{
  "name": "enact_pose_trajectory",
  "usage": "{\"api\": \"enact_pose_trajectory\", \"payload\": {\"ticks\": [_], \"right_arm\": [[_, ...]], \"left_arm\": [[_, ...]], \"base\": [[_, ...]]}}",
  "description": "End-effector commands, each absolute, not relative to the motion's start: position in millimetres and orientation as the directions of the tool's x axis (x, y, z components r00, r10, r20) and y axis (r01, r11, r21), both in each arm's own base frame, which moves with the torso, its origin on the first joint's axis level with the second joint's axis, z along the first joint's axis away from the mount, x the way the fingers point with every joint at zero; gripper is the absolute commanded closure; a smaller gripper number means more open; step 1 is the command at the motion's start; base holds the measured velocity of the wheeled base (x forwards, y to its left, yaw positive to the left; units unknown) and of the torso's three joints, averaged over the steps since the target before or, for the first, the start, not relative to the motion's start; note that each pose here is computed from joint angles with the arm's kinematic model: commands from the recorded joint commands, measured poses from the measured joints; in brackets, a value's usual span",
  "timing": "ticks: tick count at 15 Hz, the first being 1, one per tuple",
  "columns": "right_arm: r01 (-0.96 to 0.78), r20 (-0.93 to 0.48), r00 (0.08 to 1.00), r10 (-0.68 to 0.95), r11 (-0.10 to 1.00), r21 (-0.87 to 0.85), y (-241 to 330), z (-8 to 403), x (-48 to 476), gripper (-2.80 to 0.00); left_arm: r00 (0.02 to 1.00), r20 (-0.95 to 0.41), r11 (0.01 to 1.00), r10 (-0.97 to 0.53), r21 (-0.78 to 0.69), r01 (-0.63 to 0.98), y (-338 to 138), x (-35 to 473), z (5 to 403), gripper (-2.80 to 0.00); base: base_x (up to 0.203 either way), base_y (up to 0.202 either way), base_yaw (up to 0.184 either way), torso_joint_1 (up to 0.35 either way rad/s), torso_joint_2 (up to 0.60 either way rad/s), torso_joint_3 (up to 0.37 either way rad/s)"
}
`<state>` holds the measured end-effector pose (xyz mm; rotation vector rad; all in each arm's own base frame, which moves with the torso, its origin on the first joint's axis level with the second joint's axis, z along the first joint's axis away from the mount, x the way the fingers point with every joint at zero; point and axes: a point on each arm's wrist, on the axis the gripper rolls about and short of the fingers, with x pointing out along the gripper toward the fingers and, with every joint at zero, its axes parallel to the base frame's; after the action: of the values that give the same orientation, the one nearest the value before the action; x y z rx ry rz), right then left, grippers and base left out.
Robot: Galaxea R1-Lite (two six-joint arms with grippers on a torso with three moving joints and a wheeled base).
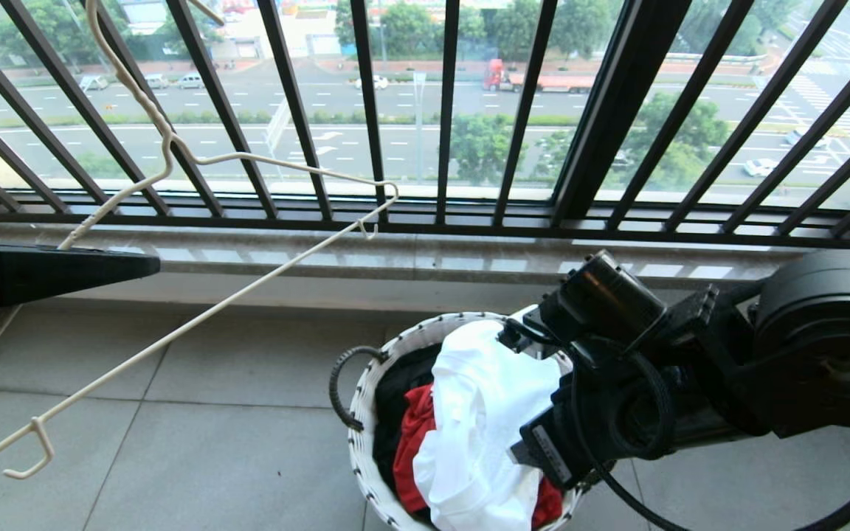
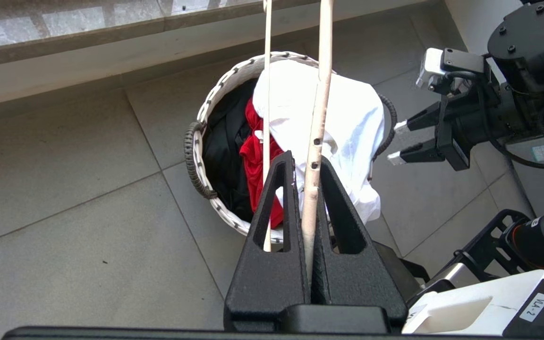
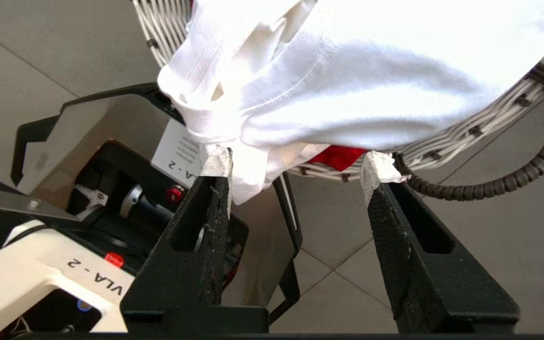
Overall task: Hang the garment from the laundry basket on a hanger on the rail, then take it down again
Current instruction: Pick up clothes from the basket
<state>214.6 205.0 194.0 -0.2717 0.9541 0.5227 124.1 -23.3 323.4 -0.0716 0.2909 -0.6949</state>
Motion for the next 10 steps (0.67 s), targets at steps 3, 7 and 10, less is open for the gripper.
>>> {"api": "enact_pose_trajectory", "payload": {"ticks": [3, 7, 10], "right_arm": [[-0.537, -0.823, 0.506, 0.258, 0.841, -0.067, 217, 182, 253, 0.0], [-0.533, -0.777, 0.569, 0.27, 0.84, -0.098, 243, 184, 292, 0.0], [-0.55, -0.788, 0.57, 0.234, 0.821, -0.154, 261, 175, 307, 0.0]], "left_arm": [[0.725, -0.248, 0.765, -0.643, -0.168, 0.621, -24, 127, 322, 0.0], [0.725, -0.246, 0.765, -0.643, -0.167, 0.622, -24, 126, 322, 0.0], [0.726, -0.243, 0.765, -0.643, -0.165, 0.622, -23, 125, 323, 0.0]], "base": [[0.0, 0.0, 0.0, 0.0, 0.0, 0.0], [0.0, 0.0, 0.0, 0.0, 0.0, 0.0], [0.0, 0.0, 0.0, 0.0, 0.0, 0.0]]}}
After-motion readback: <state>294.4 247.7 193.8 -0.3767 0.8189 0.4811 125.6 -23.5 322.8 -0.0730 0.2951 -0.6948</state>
